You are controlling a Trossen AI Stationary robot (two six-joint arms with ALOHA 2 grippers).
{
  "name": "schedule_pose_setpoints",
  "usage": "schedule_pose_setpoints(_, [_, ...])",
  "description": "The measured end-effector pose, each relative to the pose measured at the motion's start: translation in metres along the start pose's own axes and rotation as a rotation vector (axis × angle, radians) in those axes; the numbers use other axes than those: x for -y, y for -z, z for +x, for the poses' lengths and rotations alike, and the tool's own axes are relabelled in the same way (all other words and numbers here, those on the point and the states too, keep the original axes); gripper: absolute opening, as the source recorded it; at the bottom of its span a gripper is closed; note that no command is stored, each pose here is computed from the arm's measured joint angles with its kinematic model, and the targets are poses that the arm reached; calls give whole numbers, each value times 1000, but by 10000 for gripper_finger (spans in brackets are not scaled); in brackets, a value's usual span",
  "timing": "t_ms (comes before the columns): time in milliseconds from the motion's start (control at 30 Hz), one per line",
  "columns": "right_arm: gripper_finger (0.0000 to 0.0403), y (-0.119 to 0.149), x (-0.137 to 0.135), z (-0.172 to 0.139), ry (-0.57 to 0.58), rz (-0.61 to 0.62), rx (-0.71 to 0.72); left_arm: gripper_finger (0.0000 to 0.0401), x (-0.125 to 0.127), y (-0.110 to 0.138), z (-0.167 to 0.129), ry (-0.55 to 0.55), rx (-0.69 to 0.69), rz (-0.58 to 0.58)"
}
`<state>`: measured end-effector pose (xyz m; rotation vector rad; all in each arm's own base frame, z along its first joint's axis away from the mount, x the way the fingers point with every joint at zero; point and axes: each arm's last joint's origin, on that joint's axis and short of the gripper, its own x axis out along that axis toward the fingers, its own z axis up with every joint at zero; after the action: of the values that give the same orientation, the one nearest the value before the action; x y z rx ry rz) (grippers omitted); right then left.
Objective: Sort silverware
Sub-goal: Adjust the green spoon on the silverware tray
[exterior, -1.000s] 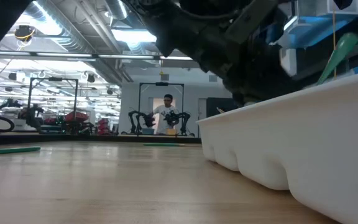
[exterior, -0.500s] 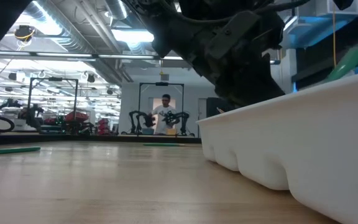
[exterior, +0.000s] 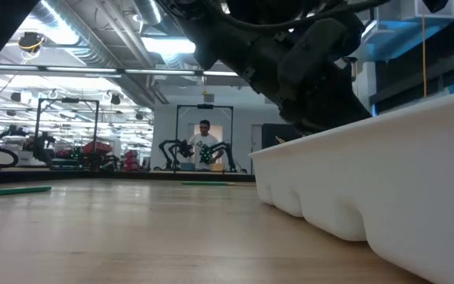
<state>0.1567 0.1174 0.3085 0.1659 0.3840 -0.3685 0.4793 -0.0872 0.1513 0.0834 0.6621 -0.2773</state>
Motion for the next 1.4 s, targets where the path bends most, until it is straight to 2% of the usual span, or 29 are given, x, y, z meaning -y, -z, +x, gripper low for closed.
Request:
schedule_pose_setpoints(133, [98, 1, -1, 0, -23, 1, -22, 82, 0, -8, -11, -1, 4, -28])
schedule_pose_setpoints(233, [98, 2, -1, 0, -36, 0, -37, 74, 4, -20, -31, 15, -12, -43])
schedule_pose_setpoints(333, [98, 6, 0, 2, -31, -13, -44, 66, 12, -23, -52, 70, -103, -55])
schedule_pose_setpoints(467, [98, 11, 1, 4, -23, -28, -51, 54, 26, -15, -68, 105, -264, -30])
schedule_pose_setpoints(567, [98, 12, 1, 4, -22, -29, -52, 46, 39, -7, -70, 131, -354, 21])
schedule_pose_setpoints(767, [98, 12, 1, 4, -23, -29, -52, 32, 55, -3, -66, 143, -354, 104])
schedule_pose_setpoints(1100, [98, 14, -1, 6, -25, -38, -63, 13, 54, 7, -51, 106, -387, 77])
schedule_pose_setpoints(1200, [98, 14, -2, 6, -37, -34, -72, 9, 55, 8, -48, 108, -375, 71])
schedule_pose_setpoints(1400, [98, 15, -3, 7, -36, -37, -74, 1, 59, 0, -40, 111, -256, 82])
